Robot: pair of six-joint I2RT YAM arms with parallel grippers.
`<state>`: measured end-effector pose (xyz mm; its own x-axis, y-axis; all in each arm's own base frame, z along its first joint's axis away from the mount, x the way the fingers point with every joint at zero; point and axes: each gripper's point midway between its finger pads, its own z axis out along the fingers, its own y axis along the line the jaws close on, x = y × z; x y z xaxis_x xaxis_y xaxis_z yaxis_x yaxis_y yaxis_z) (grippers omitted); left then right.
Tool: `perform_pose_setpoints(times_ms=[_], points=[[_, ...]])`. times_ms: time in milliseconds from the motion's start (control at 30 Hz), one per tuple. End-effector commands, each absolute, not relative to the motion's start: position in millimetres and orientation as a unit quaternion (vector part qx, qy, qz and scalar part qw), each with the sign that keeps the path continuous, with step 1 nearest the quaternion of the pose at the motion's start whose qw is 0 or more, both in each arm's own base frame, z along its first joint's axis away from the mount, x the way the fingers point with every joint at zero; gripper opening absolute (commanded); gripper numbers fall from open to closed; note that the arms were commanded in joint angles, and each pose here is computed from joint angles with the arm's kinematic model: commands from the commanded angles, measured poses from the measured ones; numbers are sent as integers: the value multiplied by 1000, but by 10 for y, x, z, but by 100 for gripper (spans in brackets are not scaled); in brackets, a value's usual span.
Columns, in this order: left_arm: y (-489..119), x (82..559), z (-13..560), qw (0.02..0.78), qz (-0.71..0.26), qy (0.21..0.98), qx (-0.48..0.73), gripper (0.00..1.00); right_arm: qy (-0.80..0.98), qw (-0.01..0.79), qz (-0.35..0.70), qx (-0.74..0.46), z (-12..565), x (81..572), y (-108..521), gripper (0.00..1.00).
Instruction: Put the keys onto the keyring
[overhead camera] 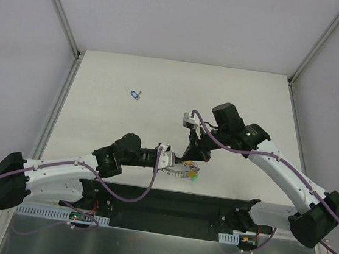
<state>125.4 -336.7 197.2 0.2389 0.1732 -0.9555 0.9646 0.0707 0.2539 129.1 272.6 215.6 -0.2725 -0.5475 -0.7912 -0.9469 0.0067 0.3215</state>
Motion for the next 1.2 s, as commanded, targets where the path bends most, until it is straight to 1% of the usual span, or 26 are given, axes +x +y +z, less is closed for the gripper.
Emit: perform_pose_setpoints(times_ms=[0,67,100,133,233,300,333,400,433,567,733,933,1033,1167], points=[[-3406,1287,2659,621,-383,433,529,5,648,252,444,-565,2215,1339,2803,1],[-3362,1342,2646,629,-375,447,514,18,646,257,445,-565,2256,1344,2809,1],[-3320,1418,2608,636,-362,464,499,32,647,257,445,-563,2271,1345,2810,1],[-3288,1435,2632,640,-361,469,490,38,648,260,444,-562,2285,1356,2813,1],[-3198,1481,2613,642,-358,494,464,51,652,267,442,-555,2312,1380,2822,1],[-3163,1505,2586,635,-360,516,449,56,653,274,442,-551,2332,1397,2833,1],[-3124,1542,2535,630,-352,535,439,60,655,276,442,-547,2335,1403,2849,1],[-3098,1554,2495,620,-357,557,421,64,663,284,435,-539,2336,1435,2841,1],[-3075,1566,2451,612,-357,572,412,68,669,291,429,-534,2338,1469,2837,1],[-3037,1594,2361,587,-374,621,361,75,688,304,415,-513,2324,1520,2825,1],[-3058,1551,2228,553,-391,654,337,78,710,323,399,-483,2290,1595,2828,1],[-3139,1479,2077,529,-385,660,368,81,727,341,391,-450,2327,1632,2838,1],[-3162,1490,2019,529,-373,657,386,89,736,349,383,-436,2345,1643,2828,1],[-3221,1510,2004,542,-351,634,426,94,741,350,381,-429,2337,1615,2838,1]])
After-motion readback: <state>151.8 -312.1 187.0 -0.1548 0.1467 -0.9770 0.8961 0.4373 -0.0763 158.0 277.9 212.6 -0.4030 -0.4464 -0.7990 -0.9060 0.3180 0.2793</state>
